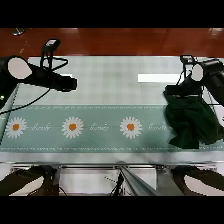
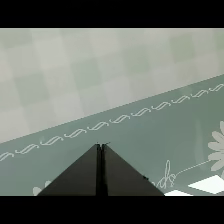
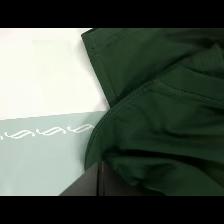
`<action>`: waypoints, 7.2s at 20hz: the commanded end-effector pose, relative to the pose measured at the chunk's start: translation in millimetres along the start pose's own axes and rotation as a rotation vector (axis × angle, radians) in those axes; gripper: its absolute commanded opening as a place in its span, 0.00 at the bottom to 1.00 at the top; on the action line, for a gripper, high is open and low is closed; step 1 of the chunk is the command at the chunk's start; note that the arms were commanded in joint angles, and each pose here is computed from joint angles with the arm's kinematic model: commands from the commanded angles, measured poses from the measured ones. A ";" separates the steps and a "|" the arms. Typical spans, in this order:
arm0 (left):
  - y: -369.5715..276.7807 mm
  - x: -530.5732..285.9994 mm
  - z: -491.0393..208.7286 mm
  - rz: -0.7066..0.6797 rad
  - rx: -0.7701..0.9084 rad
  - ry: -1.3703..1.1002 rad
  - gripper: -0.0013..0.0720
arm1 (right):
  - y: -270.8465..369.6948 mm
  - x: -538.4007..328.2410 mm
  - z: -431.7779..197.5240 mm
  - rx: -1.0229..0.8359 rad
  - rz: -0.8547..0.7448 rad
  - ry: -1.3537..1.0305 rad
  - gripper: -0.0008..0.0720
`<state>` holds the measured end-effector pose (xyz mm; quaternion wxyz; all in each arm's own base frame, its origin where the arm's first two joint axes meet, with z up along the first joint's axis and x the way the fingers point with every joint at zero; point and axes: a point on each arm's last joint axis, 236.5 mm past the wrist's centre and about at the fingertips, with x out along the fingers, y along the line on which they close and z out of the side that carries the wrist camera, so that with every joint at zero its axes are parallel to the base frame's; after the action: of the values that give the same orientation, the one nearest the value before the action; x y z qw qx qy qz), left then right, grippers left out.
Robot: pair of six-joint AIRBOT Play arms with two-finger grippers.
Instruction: Fold the shirts.
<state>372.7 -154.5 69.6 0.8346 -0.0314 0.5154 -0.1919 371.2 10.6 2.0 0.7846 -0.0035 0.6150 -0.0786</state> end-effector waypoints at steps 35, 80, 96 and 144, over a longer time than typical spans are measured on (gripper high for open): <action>8.0 39.0 3.4 0.005 -0.030 0.021 0.98 | -139.0 44.1 -78.7 0.052 -0.301 0.283 0.86; 37.1 -64.6 -111.6 0.011 -0.229 -0.197 0.98 | 340.2 -159.2 -58.9 -0.623 0.808 -0.219 0.07; 22.6 10.1 -237.5 -0.089 -0.434 0.247 0.98 | -31.5 -62.2 -20.8 0.191 0.386 -0.080 0.86; -38.6 -120.2 63.2 -0.669 -0.231 -0.466 0.04 | 87.0 -216.8 60.5 -0.065 0.784 -0.427 0.07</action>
<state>350.6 -174.7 81.0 0.7645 -0.3562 0.4220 -0.3324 357.2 140.2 81.6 0.7935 0.2242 0.5146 0.2351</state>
